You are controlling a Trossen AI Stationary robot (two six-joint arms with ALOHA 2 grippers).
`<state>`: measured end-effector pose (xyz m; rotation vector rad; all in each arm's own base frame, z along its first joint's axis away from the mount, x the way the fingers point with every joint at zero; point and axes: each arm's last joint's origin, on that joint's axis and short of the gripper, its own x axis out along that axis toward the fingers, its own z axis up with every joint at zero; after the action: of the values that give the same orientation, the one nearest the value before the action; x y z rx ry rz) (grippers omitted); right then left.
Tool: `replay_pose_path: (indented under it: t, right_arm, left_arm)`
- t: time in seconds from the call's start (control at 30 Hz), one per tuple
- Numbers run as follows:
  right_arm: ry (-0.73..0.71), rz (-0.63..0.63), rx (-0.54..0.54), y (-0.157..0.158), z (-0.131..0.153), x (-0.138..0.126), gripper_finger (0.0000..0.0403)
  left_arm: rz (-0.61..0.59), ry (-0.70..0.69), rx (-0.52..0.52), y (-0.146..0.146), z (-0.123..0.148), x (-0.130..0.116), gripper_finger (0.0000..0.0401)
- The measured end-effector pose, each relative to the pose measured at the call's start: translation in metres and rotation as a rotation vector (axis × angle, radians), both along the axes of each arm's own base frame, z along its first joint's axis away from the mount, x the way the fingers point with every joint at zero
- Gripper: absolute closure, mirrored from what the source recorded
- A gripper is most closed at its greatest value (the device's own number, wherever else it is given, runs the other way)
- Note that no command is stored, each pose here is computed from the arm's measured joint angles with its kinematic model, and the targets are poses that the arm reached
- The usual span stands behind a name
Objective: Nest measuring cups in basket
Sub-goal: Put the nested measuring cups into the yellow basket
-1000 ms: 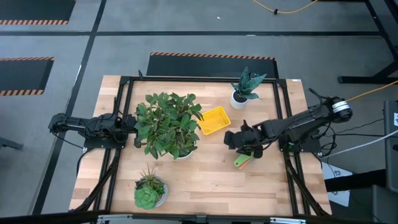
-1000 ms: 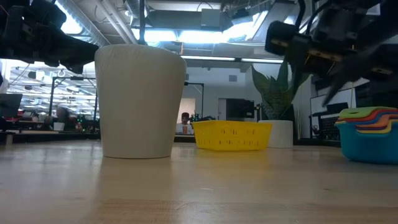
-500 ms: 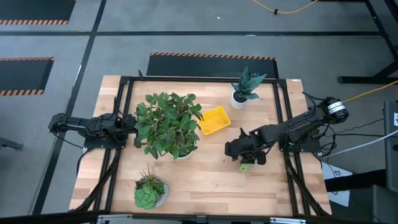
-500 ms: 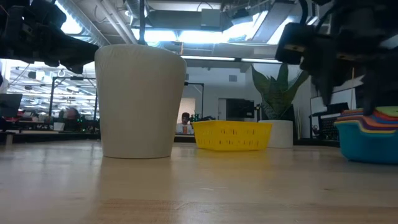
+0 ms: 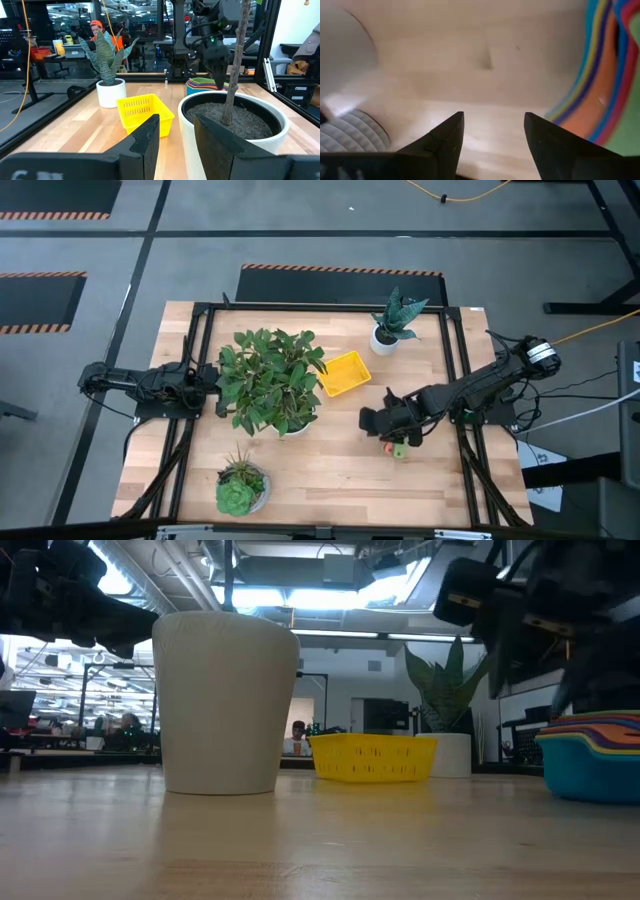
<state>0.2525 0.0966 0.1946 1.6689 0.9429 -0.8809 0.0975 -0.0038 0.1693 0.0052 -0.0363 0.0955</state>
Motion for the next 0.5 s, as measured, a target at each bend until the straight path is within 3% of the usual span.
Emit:
replay_pose_path:
  t: [0.23,0.5]
  right_arm:
    - [0.029,-0.03,-0.076,-0.001,-0.011,0.003,0.0192]
    - [0.106,0.042,0.01,0.003,-0.021,0.004,0.0192]
  left_arm:
    - [0.0,0.0,0.0,0.0,0.0,0.0,0.0284]
    - [0.001,0.0,0.0,0.0,0.0,0.0,0.0284]
